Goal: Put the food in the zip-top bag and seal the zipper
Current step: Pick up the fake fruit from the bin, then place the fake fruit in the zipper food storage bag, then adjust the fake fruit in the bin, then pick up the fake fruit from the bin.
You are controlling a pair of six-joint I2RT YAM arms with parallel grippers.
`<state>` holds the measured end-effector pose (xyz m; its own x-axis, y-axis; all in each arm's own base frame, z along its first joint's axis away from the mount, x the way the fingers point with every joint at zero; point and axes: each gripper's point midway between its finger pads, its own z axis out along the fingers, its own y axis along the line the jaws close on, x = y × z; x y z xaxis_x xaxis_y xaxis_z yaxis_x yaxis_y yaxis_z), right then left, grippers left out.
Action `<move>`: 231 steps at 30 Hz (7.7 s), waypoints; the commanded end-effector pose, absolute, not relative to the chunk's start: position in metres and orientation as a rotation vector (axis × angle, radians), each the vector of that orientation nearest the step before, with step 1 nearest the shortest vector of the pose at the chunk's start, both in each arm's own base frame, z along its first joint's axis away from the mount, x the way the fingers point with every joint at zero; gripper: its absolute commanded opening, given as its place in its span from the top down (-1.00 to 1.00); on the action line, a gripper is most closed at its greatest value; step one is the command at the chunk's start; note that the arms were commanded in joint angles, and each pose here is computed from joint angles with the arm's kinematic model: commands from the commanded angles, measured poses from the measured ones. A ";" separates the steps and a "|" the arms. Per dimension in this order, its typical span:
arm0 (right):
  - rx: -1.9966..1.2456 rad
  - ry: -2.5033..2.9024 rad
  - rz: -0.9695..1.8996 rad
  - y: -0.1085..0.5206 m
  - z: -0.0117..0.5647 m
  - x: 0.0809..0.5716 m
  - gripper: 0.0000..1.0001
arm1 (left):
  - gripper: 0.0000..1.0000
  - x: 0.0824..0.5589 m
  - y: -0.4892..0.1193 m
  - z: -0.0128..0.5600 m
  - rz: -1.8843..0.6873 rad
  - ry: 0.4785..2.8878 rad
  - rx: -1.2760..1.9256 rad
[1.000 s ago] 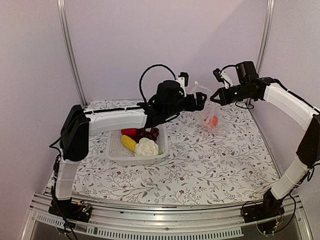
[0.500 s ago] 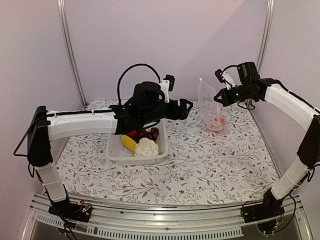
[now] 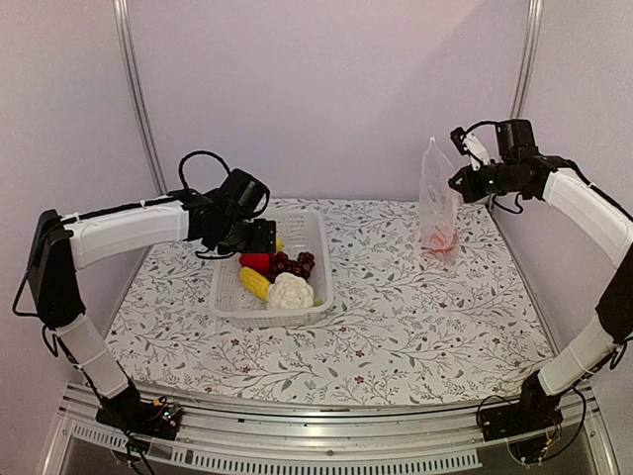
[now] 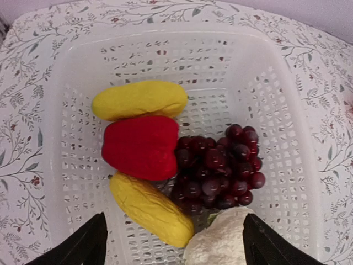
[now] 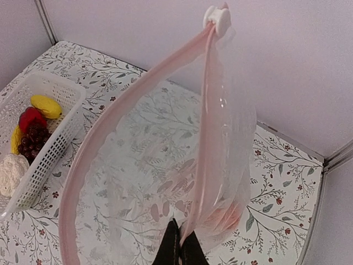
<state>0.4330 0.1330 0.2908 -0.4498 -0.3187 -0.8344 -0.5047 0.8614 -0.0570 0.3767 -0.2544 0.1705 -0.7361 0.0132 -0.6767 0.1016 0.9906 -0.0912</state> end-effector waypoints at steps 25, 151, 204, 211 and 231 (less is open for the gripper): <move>-0.680 2.046 0.480 0.164 0.258 0.397 1.00 | -0.42 0.390 -0.231 0.044 -0.160 2.517 -0.769; -0.983 2.125 0.618 0.221 0.237 0.384 1.00 | -0.74 0.421 -0.240 0.165 -0.135 2.380 -0.102; -0.997 2.095 0.634 0.218 0.228 0.364 1.00 | -0.83 0.527 -0.323 0.108 -0.244 2.392 -0.069; -1.000 2.089 0.631 0.218 0.230 0.363 1.00 | -0.99 0.510 -0.308 0.111 -0.177 2.462 -0.138; -1.002 2.076 0.629 0.217 0.234 0.361 1.00 | -0.59 0.510 -0.308 0.044 -0.279 2.660 -0.283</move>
<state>0.3654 0.2157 0.2260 -0.4552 -0.4515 -0.7674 -0.7974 0.5902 0.1258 0.5088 -0.3088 0.0663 -0.8483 -0.2254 -0.4792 -0.1342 0.9668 -0.2173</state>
